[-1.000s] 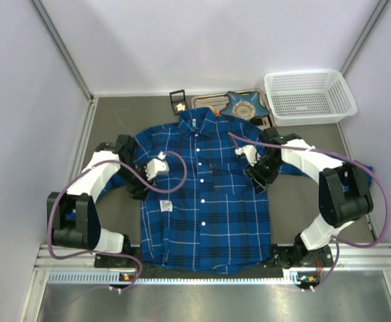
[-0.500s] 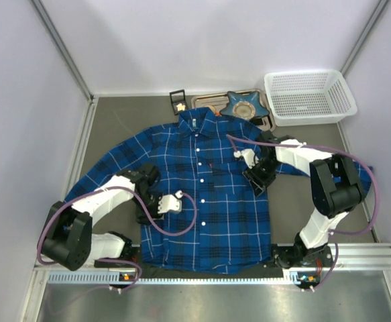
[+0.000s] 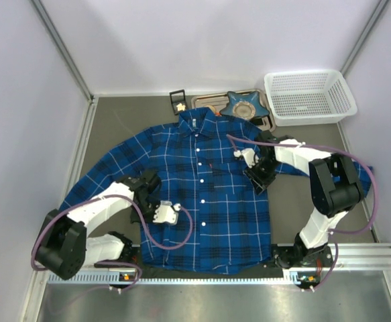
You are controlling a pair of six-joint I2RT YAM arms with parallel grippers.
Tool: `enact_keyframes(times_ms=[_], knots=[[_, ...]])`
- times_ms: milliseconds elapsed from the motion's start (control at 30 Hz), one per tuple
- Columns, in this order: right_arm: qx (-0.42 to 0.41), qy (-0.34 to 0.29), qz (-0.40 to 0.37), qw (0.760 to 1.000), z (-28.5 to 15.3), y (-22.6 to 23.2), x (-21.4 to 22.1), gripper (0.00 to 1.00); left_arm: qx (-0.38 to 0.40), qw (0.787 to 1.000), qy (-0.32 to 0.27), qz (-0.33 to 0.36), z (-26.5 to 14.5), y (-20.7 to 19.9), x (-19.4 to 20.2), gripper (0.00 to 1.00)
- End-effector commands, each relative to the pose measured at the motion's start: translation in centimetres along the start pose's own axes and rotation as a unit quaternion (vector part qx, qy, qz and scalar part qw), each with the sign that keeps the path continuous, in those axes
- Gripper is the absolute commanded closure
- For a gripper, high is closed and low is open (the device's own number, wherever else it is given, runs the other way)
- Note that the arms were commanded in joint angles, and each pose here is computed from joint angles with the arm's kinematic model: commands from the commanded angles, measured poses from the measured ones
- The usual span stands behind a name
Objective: Pin the brooch onto the clothing
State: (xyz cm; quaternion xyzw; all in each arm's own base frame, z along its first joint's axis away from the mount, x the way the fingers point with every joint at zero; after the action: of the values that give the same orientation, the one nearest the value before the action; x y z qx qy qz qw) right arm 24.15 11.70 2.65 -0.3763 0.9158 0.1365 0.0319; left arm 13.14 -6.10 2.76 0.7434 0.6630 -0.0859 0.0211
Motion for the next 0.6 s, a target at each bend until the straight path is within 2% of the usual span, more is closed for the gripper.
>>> enact_keyframes(times_ms=[0,133,233,300,333,433,567], knots=[[0.07,0.044,-0.015,0.996,2.3,-3.0,1.3,0.68,0.033,0.997,0.054,0.033,-0.5,-2.7,2.6,1.0],[0.076,0.049,-0.02,0.996,2.2,-3.3,1.6,0.68,0.008,0.997,0.071,0.04,-0.6,-2.4,3.6,1.0],[0.074,0.047,-0.022,0.996,2.2,-3.2,1.5,0.68,-0.018,0.999,0.043,0.008,-1.6,-1.3,2.7,0.98],[0.066,0.041,-0.021,0.997,2.1,-2.9,1.3,0.68,-0.02,0.999,-0.015,-0.026,-2.9,-0.6,0.7,0.82],[0.063,0.042,-0.019,0.997,2.1,-2.7,1.4,0.68,-0.018,0.999,-0.034,-0.033,-3.2,-0.4,0.0,0.64],[0.061,0.042,-0.019,0.997,2.0,-2.6,1.4,0.68,-0.02,0.995,-0.076,-0.054,-4.0,0.3,-1.8,0.52],[0.063,0.041,-0.022,0.997,1.8,-2.7,1.3,0.68,-0.021,0.989,-0.115,-0.095,-3.7,1.0,-3.5,0.43]])
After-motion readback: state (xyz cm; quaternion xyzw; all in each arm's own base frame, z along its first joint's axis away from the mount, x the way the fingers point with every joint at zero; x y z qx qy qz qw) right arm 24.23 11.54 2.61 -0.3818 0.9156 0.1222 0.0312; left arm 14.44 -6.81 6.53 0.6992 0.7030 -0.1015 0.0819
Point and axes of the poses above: each gripper's point midway between its finger pads, its own z axis out along the fingers, its own y axis along the line the jaws close on, x = y × z, the point moved 1 cm from there along -z, back along the fingers, and after that the axes turned 1 degree about z, right-handed, at the moved point
